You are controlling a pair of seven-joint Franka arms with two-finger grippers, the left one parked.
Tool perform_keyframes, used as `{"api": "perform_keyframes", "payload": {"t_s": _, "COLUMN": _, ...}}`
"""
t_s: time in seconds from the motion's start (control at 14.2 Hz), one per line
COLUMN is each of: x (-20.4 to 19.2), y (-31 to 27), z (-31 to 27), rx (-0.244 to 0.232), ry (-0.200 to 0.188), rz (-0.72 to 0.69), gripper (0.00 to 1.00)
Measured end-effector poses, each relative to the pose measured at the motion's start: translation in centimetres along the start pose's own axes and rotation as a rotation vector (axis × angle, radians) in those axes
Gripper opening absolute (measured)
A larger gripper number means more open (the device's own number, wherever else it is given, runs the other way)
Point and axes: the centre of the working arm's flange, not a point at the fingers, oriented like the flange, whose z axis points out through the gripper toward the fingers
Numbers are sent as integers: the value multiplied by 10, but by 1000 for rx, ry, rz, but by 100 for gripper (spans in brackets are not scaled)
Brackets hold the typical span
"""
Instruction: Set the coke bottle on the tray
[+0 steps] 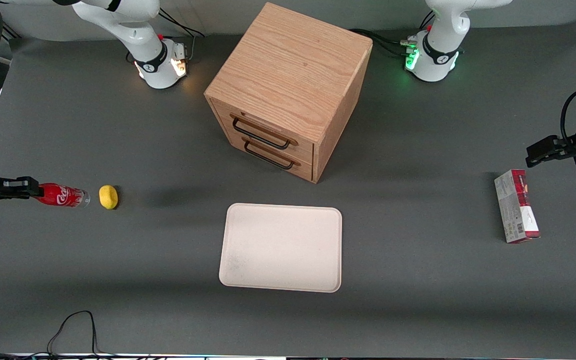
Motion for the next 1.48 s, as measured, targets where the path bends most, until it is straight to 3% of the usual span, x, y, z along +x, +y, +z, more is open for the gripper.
{"api": "perform_keyframes", "payload": {"t_s": 0.35, "x": 0, "y": -2, "z": 2, "rx": 0, "ry": -4, "rz": 33, "gripper": 31}}
{"api": "perform_keyframes", "payload": {"t_s": 0.64, "x": 1, "y": -19, "z": -7, "rx": -8, "ry": 16, "rz": 60, "gripper": 31}}
{"api": "perform_keyframes", "payload": {"t_s": 0.99, "x": 17, "y": -80, "z": -11, "rx": -20, "ry": 47, "rz": 99, "gripper": 31}}
{"api": "perform_keyframes", "payload": {"t_s": 1.48, "x": 59, "y": -173, "z": 18, "rx": 51, "ry": 80, "rz": 182, "gripper": 31}}
